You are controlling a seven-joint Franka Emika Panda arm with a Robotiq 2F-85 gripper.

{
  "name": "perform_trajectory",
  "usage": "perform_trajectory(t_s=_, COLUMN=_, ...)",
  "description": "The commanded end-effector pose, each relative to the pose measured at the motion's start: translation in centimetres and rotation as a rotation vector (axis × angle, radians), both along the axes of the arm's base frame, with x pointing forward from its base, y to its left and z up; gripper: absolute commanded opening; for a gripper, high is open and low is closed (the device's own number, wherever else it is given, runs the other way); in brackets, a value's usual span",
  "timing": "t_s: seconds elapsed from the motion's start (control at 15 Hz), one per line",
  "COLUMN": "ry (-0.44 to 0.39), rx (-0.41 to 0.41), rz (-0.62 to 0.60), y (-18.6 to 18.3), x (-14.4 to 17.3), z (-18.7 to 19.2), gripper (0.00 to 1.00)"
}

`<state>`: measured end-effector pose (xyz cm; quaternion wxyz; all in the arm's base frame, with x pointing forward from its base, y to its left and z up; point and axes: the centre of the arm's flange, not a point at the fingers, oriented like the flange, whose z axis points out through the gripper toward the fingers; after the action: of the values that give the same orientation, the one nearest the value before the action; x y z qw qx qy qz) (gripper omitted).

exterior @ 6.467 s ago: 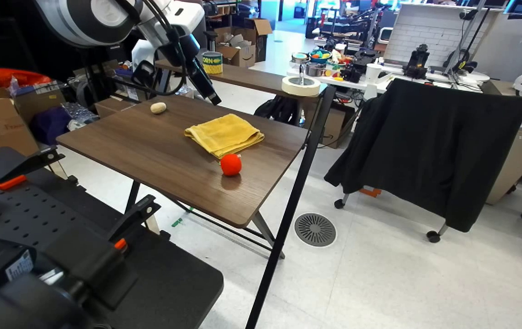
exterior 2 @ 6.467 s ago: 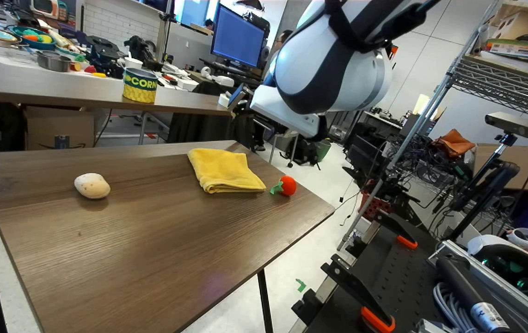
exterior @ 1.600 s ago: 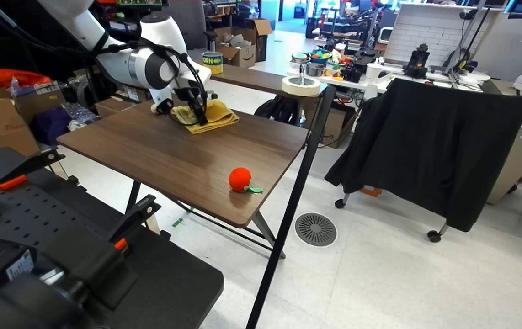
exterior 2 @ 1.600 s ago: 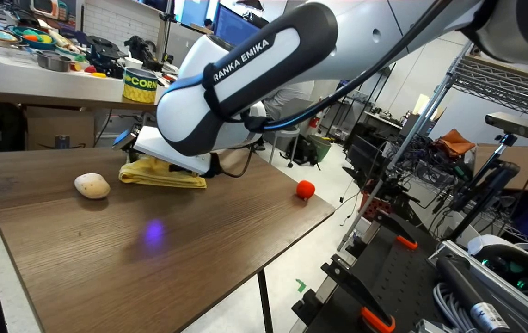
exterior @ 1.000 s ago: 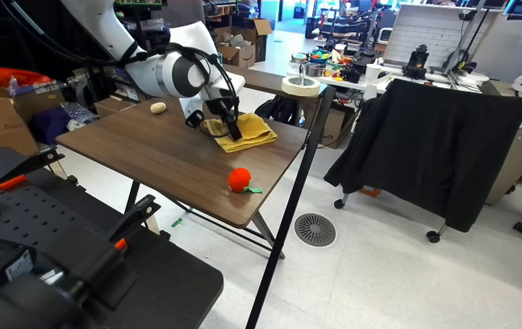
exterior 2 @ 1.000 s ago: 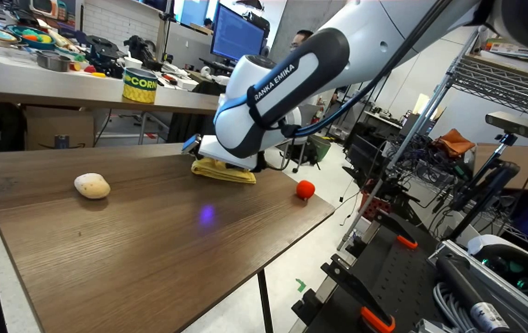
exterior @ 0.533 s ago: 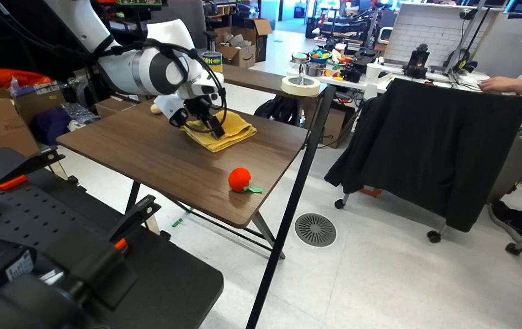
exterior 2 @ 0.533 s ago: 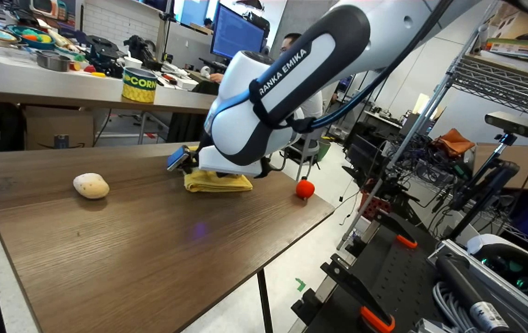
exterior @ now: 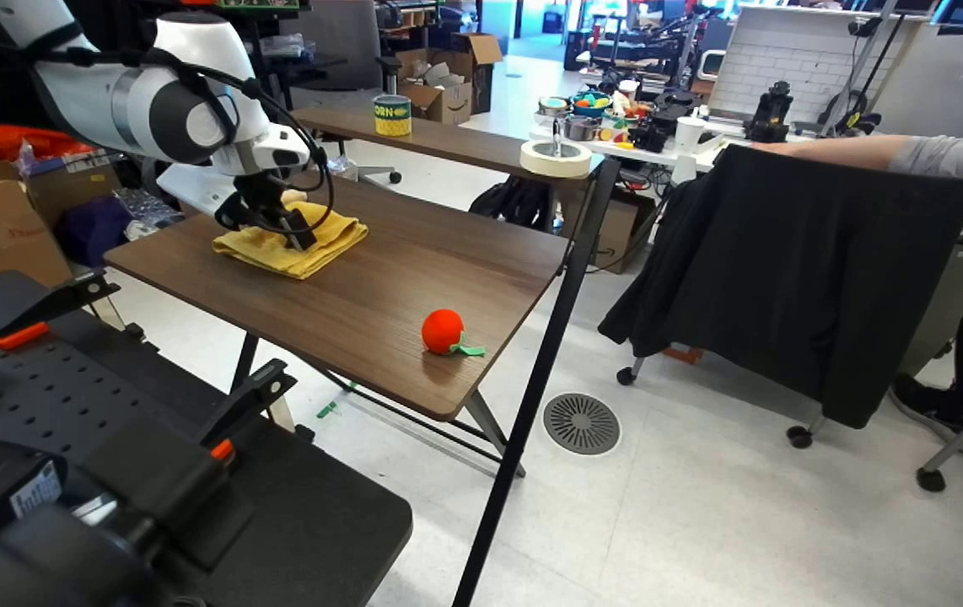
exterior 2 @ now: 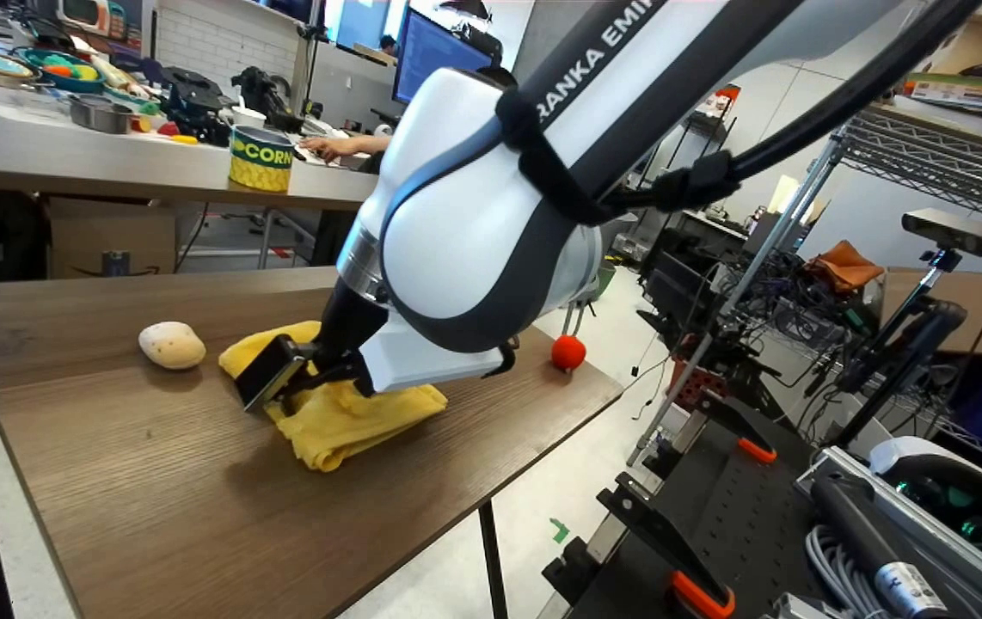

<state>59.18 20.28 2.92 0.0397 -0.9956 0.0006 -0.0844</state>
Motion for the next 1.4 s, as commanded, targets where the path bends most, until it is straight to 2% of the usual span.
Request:
perform_trajectory(t_s=0.0, ry=0.108, rx=-0.03, rz=0.003, y=-4.7, x=-2.2, z=1.4, gripper=1.0)
perform_trajectory(t_s=0.2, ry=0.2, rx=-0.075, rz=-0.136, y=-10.5, x=-3.1, z=1.3, gripper=1.0)
perform_trajectory(t_s=0.4, ry=0.295, rx=-0.127, rz=-0.256, y=-16.4, x=-3.6, z=-0.7, gripper=1.0)
perform_trajectory(t_s=0.53, ry=0.376, rx=-0.147, rz=-0.322, y=-18.9, x=-3.6, z=-1.5, gripper=1.0)
perform_trajectory(t_s=0.6, ry=0.4, rx=-0.142, rz=-0.318, y=-19.1, x=-3.5, z=-1.6, gripper=1.0)
perform_trajectory(t_s=0.73, ry=0.427, rx=-0.125, rz=-0.273, y=-18.2, x=-3.3, z=-2.0, gripper=1.0)
perform_trajectory(t_s=0.87, ry=0.43, rx=-0.1, rz=-0.182, y=-15.8, x=-2.9, z=-2.7, gripper=1.0)
perform_trajectory(t_s=1.0, ry=0.406, rx=-0.057, rz=-0.086, y=-11.8, x=-2.5, z=-3.6, gripper=1.0)
perform_trajectory(t_s=1.33, ry=0.219, rx=0.013, rz=0.083, y=0.1, x=-3.6, z=-4.2, gripper=1.0)
